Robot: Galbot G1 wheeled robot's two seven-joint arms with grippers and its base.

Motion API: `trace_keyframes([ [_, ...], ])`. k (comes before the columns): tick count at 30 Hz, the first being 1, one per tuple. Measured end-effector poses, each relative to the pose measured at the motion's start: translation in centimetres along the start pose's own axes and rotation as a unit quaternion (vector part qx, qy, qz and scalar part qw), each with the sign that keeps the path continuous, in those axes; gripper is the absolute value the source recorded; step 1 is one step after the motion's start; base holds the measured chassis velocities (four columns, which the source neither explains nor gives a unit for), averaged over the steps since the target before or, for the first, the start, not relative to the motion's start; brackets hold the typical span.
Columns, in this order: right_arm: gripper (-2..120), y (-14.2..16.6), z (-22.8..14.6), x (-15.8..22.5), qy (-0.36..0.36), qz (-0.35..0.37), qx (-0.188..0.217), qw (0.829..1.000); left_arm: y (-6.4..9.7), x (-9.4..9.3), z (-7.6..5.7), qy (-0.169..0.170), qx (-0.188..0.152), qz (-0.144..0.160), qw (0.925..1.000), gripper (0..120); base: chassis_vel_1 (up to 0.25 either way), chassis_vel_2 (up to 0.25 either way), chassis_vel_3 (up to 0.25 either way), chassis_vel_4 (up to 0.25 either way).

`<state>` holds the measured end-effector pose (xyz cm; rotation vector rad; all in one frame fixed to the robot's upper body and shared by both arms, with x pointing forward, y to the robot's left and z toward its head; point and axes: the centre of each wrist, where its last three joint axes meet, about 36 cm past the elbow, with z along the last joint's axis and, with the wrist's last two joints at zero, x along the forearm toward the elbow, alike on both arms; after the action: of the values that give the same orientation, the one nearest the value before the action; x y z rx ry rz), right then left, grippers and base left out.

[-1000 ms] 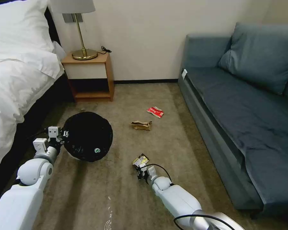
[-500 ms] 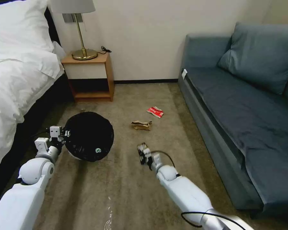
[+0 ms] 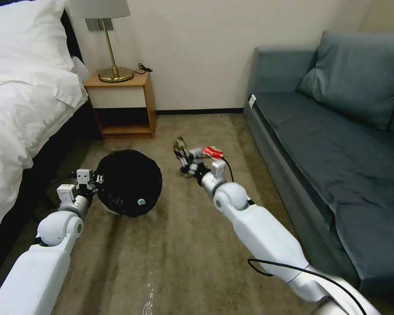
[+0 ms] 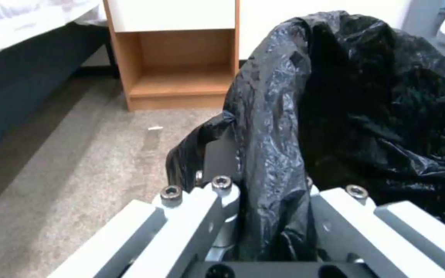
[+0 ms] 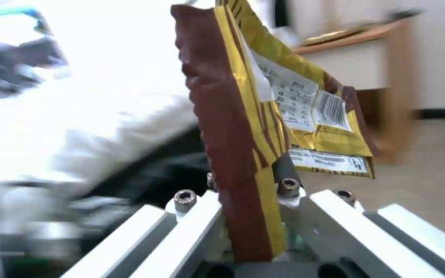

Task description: Pick up the trash bin, then pick up the garbage on the floor and place it into the trash bin.

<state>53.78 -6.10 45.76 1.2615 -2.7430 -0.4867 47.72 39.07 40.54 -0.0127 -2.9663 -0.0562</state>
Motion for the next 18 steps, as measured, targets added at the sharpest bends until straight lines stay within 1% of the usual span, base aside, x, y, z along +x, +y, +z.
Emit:
trace_keyframes([
  [1,0,1.5,0.0,-0.3,0.004,-0.023,-0.024,0.999,-0.1,0.0,0.0,-0.002,0.003,0.001,1.0,4,0.0,0.0,0.0,0.0],
  [2,0,1.5,0.0,-0.3,0.004,-0.023,-0.024,0.999,-0.1,0.0,0.0,-0.002,0.003,0.001,1.0,4,0.0,0.0,0.0,0.0],
  [4,0,3.5,1.0,-0.9,0.015,-0.05,-0.048,0.998,-0.1,0.0,-0.2,-0.004,0.005,0.002,1.0,4,0.0,0.0,0.0,0.0],
  [5,0,3.5,1.0,-0.9,0.015,-0.05,-0.048,0.998,-0.1,0.0,-0.2,-0.004,0.005,0.002,1.0,4,0.0,0.0,0.0,0.0],
  [6,0,4.4,1.9,-1.2,0.023,-0.059,-0.056,0.996,-0.1,0.0,-0.2,-0.005,0.006,0.003,1.0,4,0.0,0.0,0.0,0.0],
  [8,0,4.8,2.4,-1.4,0.028,-0.062,-0.059,0.996,-0.1,0.1,-0.3,-0.006,0.007,0.003,1.0,4,0.0,0.0,0.0,0.0],
  [10,0,5.8,4.4,-2.0,0.049,-0.068,-0.067,0.994,0.2,0.4,-0.3,-0.007,0.008,0.0,0.9999,4,0.0,0.0,0.0,0.0],
  [13,0,6.0,5.0,-2.2,0.056,-0.068,-0.068,0.994,0.4,0.5,-0.4,-0.008,0.008,-0.001,0.9999,4,0.0,0.0,0.0,0.0],
  [15,0,6.2,7.2,-2.3,0.075,-0.06,-0.056,0.994,0.5,0.8,-0.3,-0.008,0.007,-0.003,0.9999,4,0.0,0.0,0.0,0.0],
  [17,0,6.2,7.7,-2.3,0.08,-0.058,-0.053,0.994,0.5,0.9,-0.3,-0.008,0.007,-0.003,0.9999,4,0.0,0.0,0.0,0.0],
  [18,4,6.3,8.3,-2.3,0.087,-0.056,-0.05,0.993,0.5,1.0,-0.3,-0.008,0.008,-0.003,0.9999,4,0.0,0.0,0.0,0.0],
])
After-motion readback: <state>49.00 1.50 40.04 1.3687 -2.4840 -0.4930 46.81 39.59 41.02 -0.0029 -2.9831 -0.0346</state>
